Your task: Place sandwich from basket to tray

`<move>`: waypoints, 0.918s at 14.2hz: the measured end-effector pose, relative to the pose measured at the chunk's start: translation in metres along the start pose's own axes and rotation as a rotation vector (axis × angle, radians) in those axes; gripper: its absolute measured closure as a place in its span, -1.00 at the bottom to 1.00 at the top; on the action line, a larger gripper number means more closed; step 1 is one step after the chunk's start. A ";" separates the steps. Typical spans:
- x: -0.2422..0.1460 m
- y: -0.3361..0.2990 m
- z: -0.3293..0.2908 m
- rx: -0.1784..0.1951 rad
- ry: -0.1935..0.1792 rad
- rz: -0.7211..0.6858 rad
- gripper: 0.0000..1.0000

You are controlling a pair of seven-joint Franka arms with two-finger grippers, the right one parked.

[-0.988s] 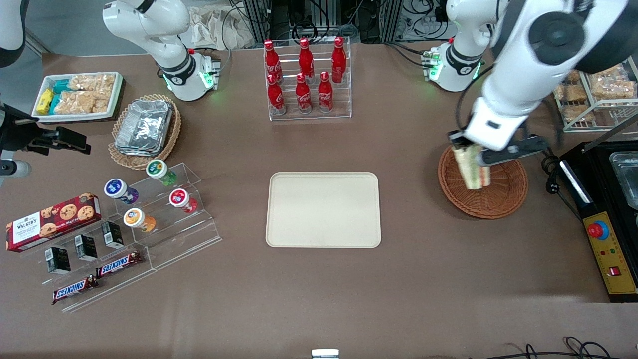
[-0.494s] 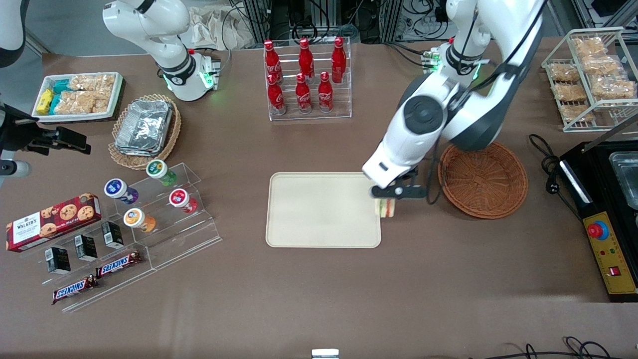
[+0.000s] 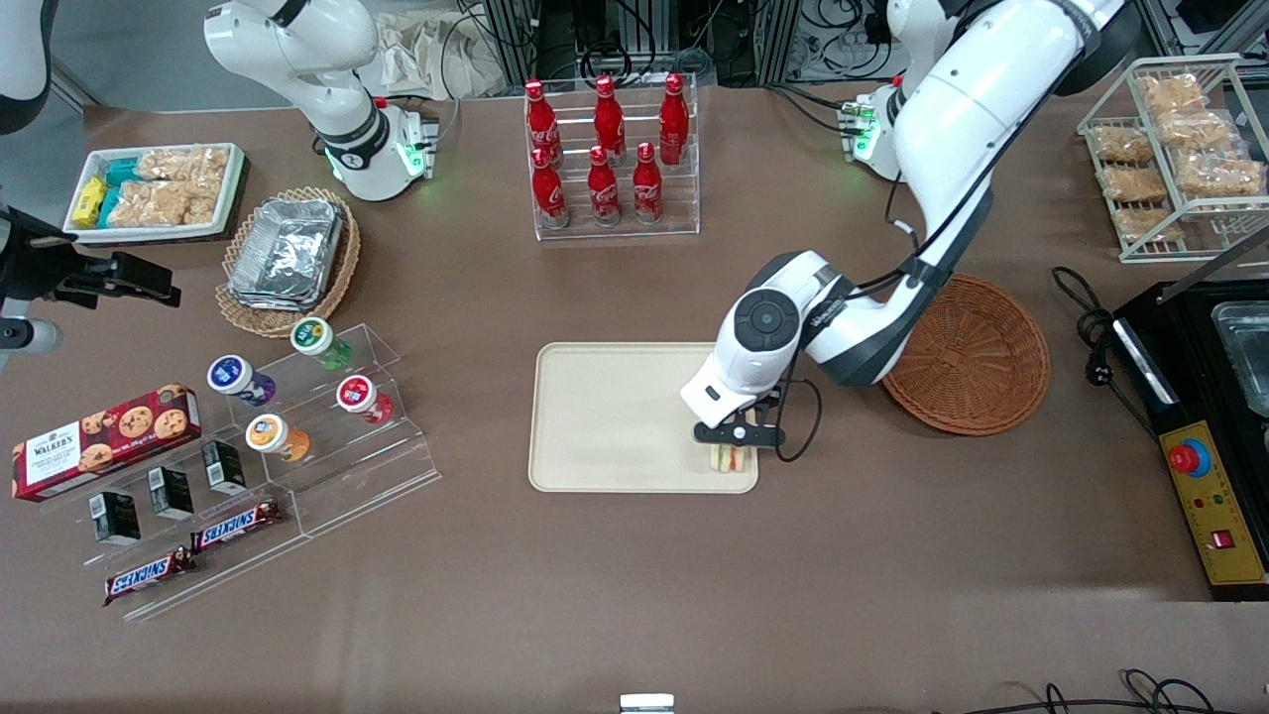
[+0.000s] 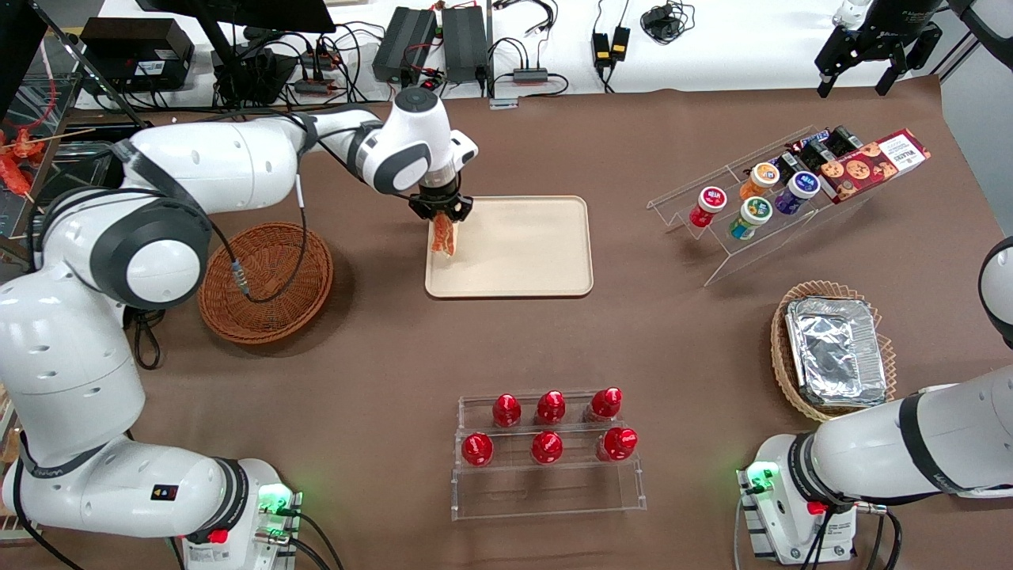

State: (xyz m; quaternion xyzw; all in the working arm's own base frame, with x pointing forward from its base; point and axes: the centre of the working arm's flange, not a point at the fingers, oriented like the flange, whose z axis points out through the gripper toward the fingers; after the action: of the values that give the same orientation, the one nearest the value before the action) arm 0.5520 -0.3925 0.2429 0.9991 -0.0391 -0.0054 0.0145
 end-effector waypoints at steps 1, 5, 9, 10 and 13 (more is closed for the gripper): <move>-0.003 0.005 0.009 0.011 0.009 -0.004 0.51; -0.003 0.009 0.017 0.025 0.024 -0.022 0.25; 0.013 0.009 -0.005 0.001 0.068 -0.151 -0.53; 0.019 0.010 -0.021 -0.008 0.092 -0.187 -0.75; 0.028 0.001 -0.099 0.031 0.164 -0.248 -1.00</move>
State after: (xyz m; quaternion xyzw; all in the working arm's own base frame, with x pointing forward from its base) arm 0.5809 -0.3925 0.3414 0.9935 0.0859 0.0749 0.0012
